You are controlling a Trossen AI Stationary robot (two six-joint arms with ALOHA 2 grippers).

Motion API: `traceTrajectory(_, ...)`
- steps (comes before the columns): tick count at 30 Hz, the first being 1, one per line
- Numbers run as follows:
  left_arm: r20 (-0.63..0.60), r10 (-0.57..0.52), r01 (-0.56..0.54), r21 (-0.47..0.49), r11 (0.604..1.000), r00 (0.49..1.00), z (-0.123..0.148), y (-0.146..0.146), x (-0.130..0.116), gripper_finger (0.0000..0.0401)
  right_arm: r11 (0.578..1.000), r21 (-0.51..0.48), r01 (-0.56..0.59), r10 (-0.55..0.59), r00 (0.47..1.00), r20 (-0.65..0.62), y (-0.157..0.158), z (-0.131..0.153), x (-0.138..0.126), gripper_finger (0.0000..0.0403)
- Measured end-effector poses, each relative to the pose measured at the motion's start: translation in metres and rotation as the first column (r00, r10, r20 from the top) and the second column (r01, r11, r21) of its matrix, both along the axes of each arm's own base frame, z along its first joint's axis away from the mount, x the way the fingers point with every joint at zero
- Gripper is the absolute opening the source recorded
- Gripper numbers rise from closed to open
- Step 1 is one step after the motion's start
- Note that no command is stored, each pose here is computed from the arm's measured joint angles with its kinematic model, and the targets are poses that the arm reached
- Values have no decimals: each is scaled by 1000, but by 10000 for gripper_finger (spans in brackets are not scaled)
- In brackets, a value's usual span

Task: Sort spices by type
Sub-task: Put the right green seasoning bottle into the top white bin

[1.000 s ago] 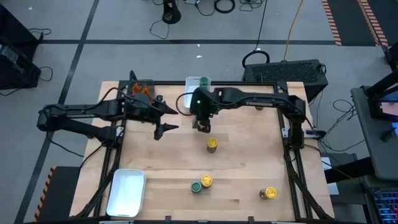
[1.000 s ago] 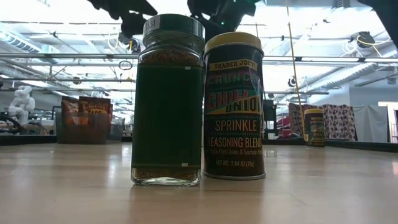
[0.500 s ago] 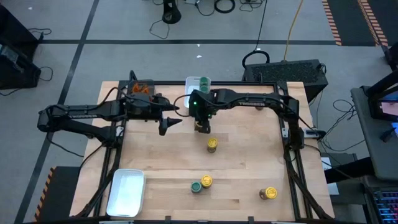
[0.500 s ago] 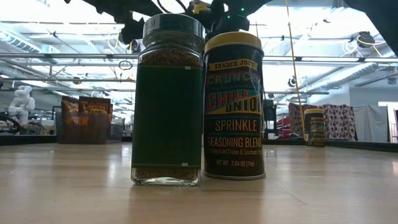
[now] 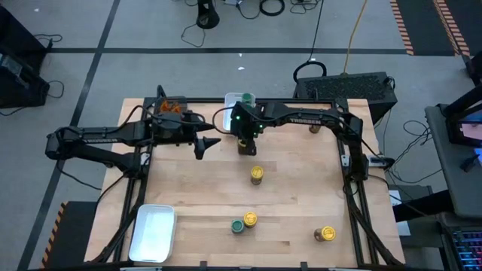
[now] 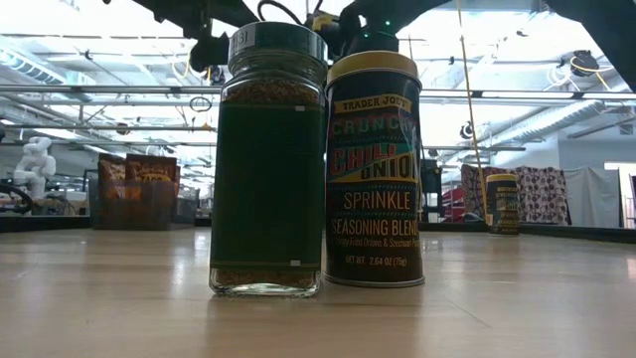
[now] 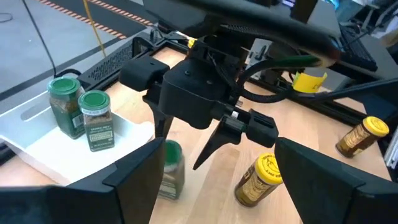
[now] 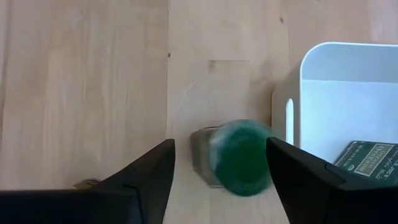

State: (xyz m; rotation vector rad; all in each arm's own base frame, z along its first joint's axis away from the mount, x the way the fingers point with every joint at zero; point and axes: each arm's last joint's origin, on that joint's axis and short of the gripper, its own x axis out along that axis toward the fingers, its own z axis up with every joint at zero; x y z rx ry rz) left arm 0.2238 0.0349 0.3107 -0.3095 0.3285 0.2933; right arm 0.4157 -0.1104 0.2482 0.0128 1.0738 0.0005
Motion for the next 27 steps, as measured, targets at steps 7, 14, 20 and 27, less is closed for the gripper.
traceTrajectory(7,0,15,-15,3,1000,1000,0,0,0,306,999,-21,-34,34,999,-1,-2,0,-1,267)
traceTrajectory(14,-4,23,-23,5,1000,1000,-1,1,1,306,998,19,-57,55,997,57,3,28,-14,276)
traceTrajectory(20,54,33,-34,30,999,998,-4,5,19,306,998,23,-58,56,993,104,7,75,-48,277)
traceTrajectory(27,41,-35,32,59,998,999,-28,24,52,306,1000,-4,-4,4,992,123,2,132,-118,275)
